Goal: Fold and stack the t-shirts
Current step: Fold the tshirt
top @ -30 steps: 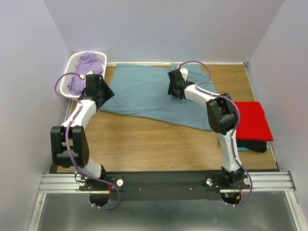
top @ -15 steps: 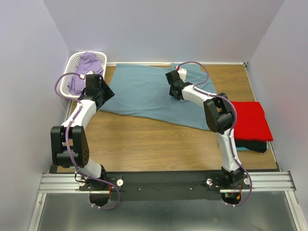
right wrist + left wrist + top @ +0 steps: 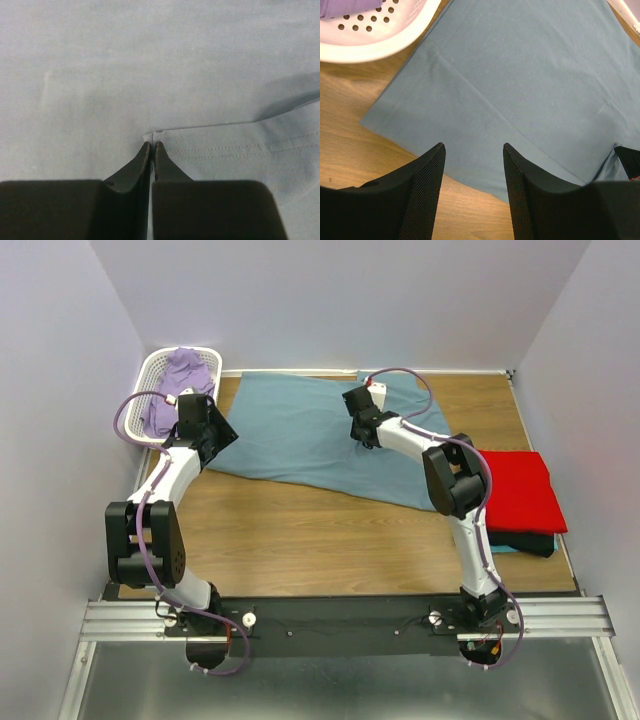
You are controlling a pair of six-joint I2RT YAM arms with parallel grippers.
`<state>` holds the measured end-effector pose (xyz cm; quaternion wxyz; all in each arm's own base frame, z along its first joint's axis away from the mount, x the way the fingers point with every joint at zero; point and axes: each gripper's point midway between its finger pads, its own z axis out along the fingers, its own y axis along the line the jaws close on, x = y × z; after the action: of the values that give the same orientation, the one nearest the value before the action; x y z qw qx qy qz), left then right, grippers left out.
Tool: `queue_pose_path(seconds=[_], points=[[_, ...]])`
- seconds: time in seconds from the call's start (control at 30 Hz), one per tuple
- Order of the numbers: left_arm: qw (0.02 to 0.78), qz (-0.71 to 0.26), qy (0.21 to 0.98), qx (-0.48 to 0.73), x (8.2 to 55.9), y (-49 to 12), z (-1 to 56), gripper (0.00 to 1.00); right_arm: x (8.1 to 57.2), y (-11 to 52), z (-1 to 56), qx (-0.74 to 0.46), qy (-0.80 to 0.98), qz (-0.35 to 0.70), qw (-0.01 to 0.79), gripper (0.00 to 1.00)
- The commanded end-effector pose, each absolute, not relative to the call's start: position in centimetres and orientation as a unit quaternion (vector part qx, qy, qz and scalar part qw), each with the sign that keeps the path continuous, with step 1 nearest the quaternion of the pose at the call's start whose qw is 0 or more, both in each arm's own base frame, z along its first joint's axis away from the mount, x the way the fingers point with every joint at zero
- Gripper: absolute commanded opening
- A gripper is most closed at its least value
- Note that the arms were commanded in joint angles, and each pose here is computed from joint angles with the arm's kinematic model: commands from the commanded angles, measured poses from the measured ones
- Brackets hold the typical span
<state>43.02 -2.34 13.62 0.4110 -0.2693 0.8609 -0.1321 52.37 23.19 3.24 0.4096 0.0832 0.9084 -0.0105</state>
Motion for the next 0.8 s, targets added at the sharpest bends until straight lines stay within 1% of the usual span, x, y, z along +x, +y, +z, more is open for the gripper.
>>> queue_pose_path(seconds=[0.0,0.53,0.6,0.67,0.7,0.73,0.77], points=[[0.412,-0.130,0.864,-0.260,43.2,-2.2,13.6,0.58,52.1,24.2,5.4,0.080,0.900,0.006,0.429,0.09],[0.400,-0.128,0.866,-0.272,42.9,-2.3,12.7,0.58,51.4,25.8,6.0,0.051,0.898,0.053,0.434,0.09],[0.398,-0.128,0.866,-0.274,42.9,-2.2,12.6,0.58,51.5,25.8,6.1,0.052,0.896,0.055,0.438,0.13],[0.398,-0.113,0.865,-0.284,42.8,-1.7,12.1,0.59,51.5,25.8,6.0,0.048,0.897,0.055,0.436,0.22],[0.393,-0.110,0.866,-0.288,42.8,-1.6,11.7,0.59,51.5,25.9,6.0,0.046,0.897,0.055,0.436,0.28],[0.390,-0.110,0.866,-0.294,42.7,-1.5,11.4,0.59,51.4,25.9,6.2,0.046,0.897,0.057,0.437,0.39],[0.385,-0.107,0.867,-0.298,42.6,-1.5,11.0,0.60,51.3,25.7,6.3,0.046,0.897,0.057,0.436,0.45]])
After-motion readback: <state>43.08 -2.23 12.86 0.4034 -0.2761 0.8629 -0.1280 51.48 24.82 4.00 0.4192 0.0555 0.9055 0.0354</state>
